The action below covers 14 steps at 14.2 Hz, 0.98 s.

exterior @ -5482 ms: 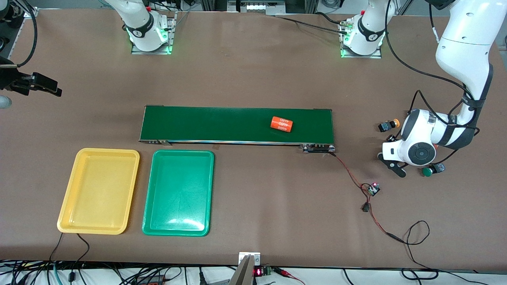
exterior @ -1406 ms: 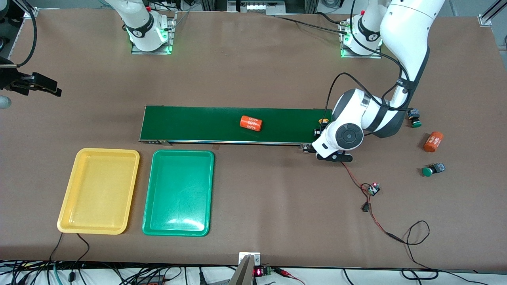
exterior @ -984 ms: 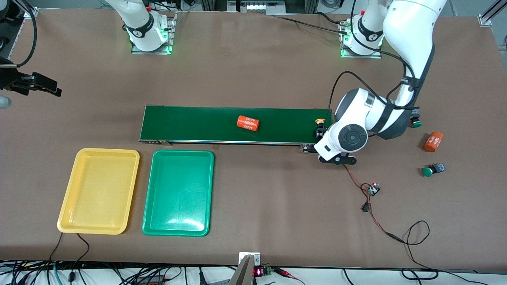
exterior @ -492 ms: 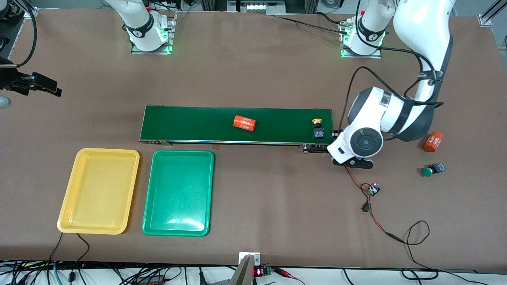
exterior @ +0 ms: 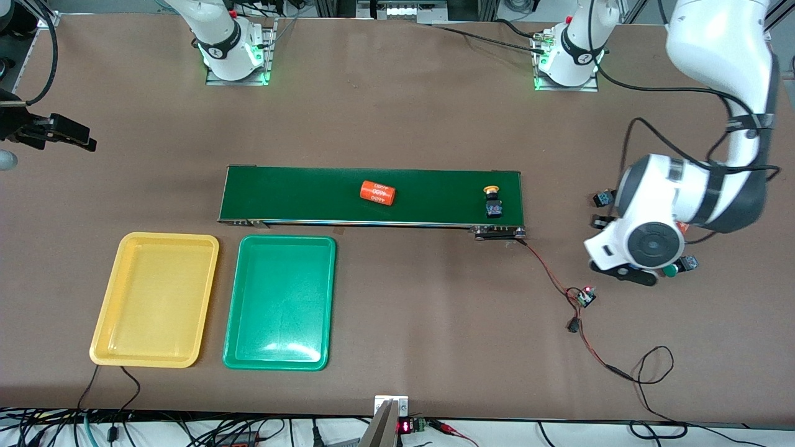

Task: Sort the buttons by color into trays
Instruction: 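Release the button and withdraw the left gripper toward the buttons, then grasp the green-capped button with the left gripper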

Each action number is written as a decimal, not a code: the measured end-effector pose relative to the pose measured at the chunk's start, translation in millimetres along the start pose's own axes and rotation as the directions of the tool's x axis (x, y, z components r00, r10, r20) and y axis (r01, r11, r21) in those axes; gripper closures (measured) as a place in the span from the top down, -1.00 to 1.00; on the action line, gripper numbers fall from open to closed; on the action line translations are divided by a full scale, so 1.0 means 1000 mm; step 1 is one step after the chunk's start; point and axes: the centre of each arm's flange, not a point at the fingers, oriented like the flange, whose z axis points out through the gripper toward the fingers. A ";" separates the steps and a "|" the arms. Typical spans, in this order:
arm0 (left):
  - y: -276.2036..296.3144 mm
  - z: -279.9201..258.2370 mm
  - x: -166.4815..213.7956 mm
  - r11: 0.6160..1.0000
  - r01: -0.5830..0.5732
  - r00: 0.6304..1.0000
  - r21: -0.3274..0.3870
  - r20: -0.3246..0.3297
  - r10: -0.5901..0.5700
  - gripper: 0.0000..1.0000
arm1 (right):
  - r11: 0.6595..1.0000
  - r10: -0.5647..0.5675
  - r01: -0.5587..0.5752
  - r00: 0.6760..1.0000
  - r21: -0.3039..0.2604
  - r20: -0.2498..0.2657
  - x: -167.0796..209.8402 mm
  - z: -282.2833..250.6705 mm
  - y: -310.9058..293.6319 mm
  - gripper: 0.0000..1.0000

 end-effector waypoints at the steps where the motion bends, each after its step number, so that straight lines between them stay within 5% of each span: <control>1: -0.017 0.005 -0.003 1.000 -0.025 1.000 0.012 0.005 0.025 0.90 | 1.000 0.000 0.000 1.000 0.000 0.000 0.000 0.000 0.000 1.00; 14: -0.158 0.086 0.000 0.934 -0.354 0.925 0.045 -0.133 0.356 0.90 | 1.000 0.001 -0.001 1.000 0.000 0.000 0.000 0.000 0.000 1.00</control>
